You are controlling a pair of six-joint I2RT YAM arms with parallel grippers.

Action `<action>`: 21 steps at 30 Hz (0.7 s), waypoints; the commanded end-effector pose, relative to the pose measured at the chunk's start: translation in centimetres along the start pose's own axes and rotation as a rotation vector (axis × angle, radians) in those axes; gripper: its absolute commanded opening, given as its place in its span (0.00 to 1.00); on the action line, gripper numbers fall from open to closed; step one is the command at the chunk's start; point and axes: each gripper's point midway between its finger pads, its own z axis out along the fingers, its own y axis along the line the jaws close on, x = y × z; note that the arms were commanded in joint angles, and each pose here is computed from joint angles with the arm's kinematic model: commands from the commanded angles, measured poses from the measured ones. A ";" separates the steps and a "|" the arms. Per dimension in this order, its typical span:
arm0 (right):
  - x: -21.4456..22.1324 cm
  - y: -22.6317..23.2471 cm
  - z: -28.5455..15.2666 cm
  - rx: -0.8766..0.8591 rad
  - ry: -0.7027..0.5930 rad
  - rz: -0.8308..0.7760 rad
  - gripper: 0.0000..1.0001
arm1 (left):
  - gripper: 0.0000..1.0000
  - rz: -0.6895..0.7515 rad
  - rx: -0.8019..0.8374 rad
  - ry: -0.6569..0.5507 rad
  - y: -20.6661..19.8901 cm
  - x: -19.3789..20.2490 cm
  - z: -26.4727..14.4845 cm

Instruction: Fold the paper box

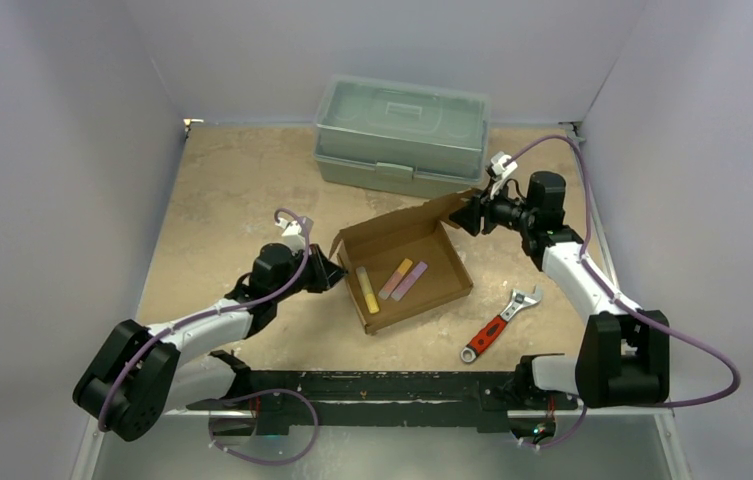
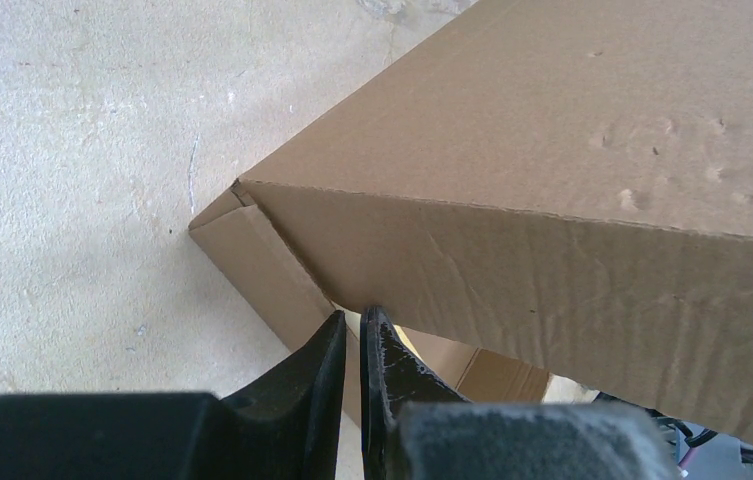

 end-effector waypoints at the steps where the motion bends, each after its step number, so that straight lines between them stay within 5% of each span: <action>1: -0.3 -0.8 0.1 0.040 -0.010 -0.032 0.48 | 0.09 0.027 0.028 -0.053 -0.6 -1.2 -0.1; 10: -1.3 -0.7 -0.2 0.025 -0.024 -0.022 0.56 | 0.09 0.025 0.021 -0.064 -0.6 -1.6 -0.1; 16: -2.4 -0.8 -0.5 0.039 -0.052 -0.023 0.37 | 0.10 0.033 0.039 -0.079 -1.5 -2.7 -0.6; 21: -2.2 -1.3 -0.6 0.068 -0.041 -0.039 0.36 | 0.11 0.056 0.040 -0.086 -2.4 -3.8 -1.6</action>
